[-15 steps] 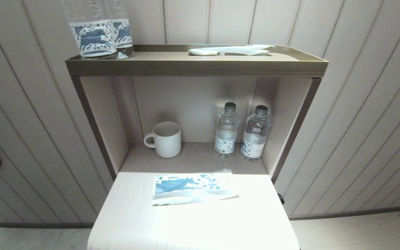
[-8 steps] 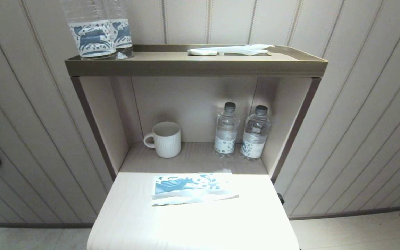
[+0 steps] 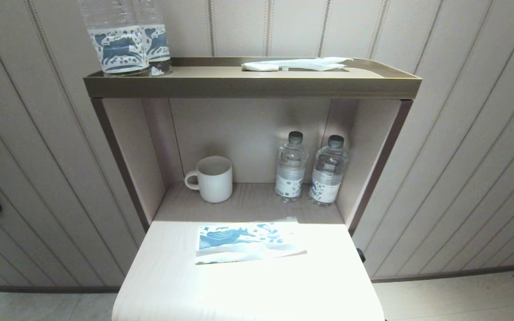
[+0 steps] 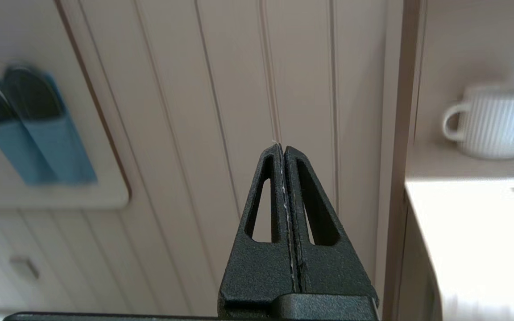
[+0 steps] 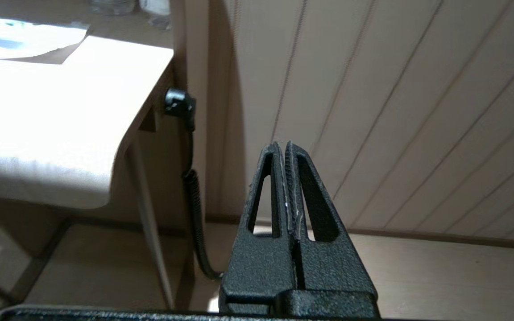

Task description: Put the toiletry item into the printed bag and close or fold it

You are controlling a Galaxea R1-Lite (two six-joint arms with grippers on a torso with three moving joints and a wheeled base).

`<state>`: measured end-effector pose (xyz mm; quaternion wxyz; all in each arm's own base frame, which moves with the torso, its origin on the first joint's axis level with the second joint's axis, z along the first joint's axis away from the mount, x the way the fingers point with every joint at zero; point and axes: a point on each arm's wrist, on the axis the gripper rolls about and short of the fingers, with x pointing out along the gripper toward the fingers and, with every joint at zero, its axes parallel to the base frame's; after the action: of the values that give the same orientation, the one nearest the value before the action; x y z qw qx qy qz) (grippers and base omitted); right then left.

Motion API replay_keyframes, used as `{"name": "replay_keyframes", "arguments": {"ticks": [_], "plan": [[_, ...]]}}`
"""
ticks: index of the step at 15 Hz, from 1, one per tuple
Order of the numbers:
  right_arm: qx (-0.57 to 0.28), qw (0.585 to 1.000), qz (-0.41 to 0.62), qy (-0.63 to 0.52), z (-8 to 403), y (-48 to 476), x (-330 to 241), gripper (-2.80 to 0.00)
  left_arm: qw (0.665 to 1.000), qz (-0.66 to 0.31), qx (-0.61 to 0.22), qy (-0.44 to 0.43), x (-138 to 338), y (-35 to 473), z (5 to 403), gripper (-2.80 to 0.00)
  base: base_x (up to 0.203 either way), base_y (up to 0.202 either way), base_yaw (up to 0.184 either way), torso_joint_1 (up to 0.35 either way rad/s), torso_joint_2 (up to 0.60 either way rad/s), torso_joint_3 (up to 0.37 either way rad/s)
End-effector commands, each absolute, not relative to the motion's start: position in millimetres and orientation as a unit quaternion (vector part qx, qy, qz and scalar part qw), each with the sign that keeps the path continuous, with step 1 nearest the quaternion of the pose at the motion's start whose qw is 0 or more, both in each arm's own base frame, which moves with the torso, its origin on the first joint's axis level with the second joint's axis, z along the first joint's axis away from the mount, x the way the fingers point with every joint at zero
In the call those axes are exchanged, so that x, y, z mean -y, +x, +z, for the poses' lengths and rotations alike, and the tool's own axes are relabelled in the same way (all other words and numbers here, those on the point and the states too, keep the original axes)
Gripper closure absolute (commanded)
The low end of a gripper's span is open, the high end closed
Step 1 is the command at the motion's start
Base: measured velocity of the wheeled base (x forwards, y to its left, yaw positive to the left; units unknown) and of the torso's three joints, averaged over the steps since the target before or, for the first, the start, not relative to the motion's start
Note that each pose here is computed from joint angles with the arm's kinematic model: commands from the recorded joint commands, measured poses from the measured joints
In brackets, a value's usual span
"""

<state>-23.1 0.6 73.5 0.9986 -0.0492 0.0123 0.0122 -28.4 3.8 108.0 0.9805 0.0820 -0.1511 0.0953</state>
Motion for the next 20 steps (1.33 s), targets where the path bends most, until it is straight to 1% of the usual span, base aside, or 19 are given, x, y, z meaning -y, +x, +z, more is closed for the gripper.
{"name": "replay_keyframes", "arguments": {"ticks": [1,3,14,15,17,20], "plan": [[-0.006,0.999,0.012,-0.037,74.1,-22.8,-0.5,0.00,0.990,0.077,0.078,0.088,-3.3,-24.3,93.0,0.00,0.000,0.000,0.000,0.000,0.00,0.000],[-0.007,1.000,-0.001,-0.008,74.1,-22.8,0.0,0.00,0.993,0.055,0.060,0.087,-2.4,-23.6,89.2,0.00,0.000,0.000,0.000,0.000,0.00,0.000],[-0.005,1.000,0.002,-0.011,74.6,-22.8,-0.1,0.00,0.993,0.044,0.062,0.094,-1.8,-23.6,89.1,0.00,0.000,0.000,0.000,0.000,0.00,0.000],[-0.004,1.000,0.002,-0.011,75.0,-22.9,-0.1,0.00,0.993,0.028,0.062,0.095,-1.1,-23.5,88.9,0.00,0.000,0.000,0.000,0.000,0.00,0.000],[-0.006,1.000,0.003,-0.012,75.0,-23.2,-0.1,0.00,0.994,-0.041,0.068,0.080,1.9,-23.6,89.0,0.00,0.000,0.000,0.000,0.000,0.00,0.000],[-0.005,1.000,0.002,-0.005,74.8,-22.9,-0.1,0.00,0.996,-0.020,0.063,0.063,0.9,-23.4,88.4,0.00,0.000,0.000,0.000,0.000,0.00,0.000]]}}
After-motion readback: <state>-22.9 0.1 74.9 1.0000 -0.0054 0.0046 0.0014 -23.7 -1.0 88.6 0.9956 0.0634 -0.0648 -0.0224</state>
